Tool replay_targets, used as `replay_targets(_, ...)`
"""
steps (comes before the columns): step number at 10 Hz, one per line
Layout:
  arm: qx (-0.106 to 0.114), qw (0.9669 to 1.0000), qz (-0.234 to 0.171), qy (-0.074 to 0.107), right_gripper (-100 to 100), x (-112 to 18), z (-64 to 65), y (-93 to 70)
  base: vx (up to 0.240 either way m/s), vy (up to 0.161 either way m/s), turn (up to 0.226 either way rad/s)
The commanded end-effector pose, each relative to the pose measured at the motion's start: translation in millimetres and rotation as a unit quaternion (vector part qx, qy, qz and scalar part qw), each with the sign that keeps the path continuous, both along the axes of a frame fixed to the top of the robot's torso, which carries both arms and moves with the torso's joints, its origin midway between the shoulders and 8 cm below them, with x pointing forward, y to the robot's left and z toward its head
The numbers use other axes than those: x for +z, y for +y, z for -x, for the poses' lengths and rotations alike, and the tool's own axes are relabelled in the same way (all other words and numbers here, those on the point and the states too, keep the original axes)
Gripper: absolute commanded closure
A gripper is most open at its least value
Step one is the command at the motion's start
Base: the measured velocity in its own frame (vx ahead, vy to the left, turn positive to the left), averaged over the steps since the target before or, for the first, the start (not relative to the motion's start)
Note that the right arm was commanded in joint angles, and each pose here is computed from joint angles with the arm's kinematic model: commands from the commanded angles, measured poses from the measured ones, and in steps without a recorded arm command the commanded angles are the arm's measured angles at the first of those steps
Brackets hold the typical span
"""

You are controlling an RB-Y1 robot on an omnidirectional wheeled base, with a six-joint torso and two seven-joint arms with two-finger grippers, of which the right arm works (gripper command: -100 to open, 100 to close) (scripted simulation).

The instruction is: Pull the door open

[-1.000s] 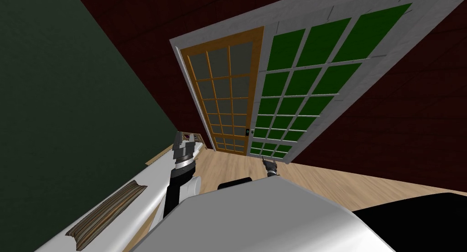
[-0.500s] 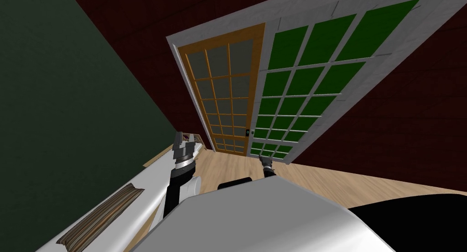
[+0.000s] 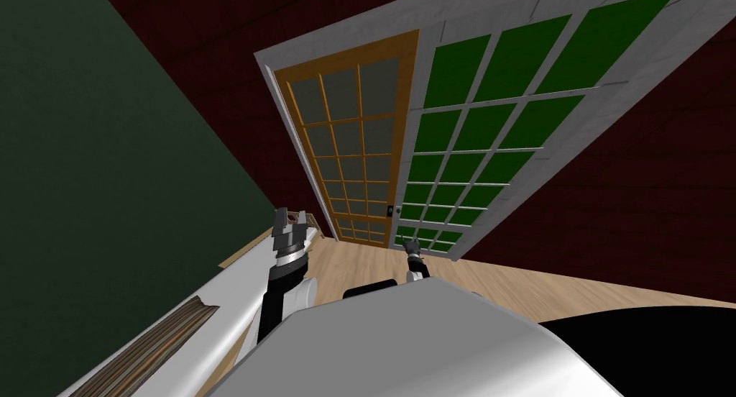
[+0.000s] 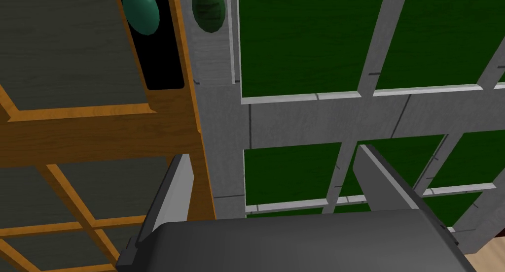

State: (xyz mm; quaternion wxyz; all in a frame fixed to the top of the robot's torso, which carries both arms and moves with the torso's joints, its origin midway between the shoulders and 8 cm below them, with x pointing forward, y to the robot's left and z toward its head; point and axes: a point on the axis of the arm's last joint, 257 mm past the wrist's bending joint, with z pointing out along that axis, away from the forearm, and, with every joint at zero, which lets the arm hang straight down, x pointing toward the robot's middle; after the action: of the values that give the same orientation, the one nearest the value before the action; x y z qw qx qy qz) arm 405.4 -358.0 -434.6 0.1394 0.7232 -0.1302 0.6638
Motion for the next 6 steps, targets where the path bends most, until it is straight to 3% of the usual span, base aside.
replay_targets(1,0.010,0.9999,0.000,-0.010,-100,7.3,-12.8,10.4,0.061,-0.024,-0.006)
replay_targets(2,0.019,0.9996,0.000,-0.020,-100,16.3,-26.3,20.7,0.090,-0.037,-0.011)
replay_targets(3,0.021,0.9995,0.000,-0.022,-100,18.0,-28.5,22.3,0.084,-0.031,-0.002)
replay_targets(5,0.031,0.9988,0.000,-0.037,-100,31.4,-45.8,34.0,0.091,-0.046,-0.003)
replay_targets(6,0.028,0.9991,0.000,-0.032,-100,27.2,-40.3,30.9,0.051,-0.032,0.009)
